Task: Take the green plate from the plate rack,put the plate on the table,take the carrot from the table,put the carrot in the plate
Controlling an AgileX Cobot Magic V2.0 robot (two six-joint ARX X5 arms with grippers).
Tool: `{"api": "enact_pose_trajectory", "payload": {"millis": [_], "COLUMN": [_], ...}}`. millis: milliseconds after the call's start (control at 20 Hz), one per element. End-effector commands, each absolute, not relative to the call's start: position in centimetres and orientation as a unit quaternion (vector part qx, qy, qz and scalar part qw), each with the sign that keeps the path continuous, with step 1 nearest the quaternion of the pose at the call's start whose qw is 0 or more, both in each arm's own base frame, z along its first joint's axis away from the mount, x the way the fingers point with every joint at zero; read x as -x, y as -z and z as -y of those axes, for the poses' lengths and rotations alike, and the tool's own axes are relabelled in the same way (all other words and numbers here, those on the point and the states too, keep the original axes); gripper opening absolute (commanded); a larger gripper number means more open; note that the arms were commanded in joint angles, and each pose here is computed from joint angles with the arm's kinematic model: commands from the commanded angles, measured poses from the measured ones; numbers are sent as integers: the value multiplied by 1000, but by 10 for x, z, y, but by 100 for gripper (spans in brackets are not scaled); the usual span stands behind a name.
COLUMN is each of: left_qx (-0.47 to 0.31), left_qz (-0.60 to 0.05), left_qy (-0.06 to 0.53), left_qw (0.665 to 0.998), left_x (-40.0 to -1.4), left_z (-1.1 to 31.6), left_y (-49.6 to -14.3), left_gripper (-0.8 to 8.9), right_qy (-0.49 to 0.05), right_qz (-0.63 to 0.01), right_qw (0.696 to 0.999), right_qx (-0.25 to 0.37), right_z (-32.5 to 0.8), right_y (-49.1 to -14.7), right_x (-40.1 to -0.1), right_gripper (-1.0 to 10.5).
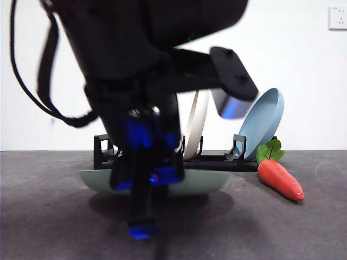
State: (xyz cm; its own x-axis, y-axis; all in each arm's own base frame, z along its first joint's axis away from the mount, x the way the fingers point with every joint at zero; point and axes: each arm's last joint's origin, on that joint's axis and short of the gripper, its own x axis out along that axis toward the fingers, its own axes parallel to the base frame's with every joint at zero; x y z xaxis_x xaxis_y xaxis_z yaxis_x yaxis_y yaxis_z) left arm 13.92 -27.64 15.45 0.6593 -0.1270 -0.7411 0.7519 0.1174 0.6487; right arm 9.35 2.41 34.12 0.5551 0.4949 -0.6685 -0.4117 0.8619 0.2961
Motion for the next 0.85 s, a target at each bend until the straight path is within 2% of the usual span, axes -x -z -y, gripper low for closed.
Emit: {"api": "enact_pose_trajectory", "payload": {"millis": [50, 150, 300, 350, 450, 600, 750, 850], "left_qx": [-595, -573, -555, -553, -552, -531, -488, -433], "left_qz": [-297, -317, -336, -340, -339, -328, -303, -282], "left_qy": [341, 365, 363, 361, 358, 354, 352, 347], "left_qw": [664, 661, 669, 670, 673, 696, 739, 782], "left_x": [-136, -134, -133, -133, -133, -134, -135, -134], "left_z": [275, 275, 274, 273, 273, 274, 277, 275], "left_y": [-135, -134, -133, -133, -135, -152, -195, -239], "left_gripper": [-3, 45, 343, 390, 391, 392, 392, 391], "right_qy": [-259, -259, -259, -259, -258, -257, -256, -255], "right_qz": [-393, -393, -393, -395, -399, -409, -421, -424], "right_qw": [880, 880, 880, 880, 878, 874, 868, 867], "right_qx": [-55, -55, -55, -56, -57, -58, -59, -60], "right_z": [-24, -24, -24, -24, -25, -25, -27, -28], "right_y": [-342, -342, -342, -342, -341, -340, -337, -335], "right_x": [-93, -93, -93, -94, -96, -101, -112, -124], "right_gripper": [746, 746, 746, 746, 746, 746, 746, 746]}}
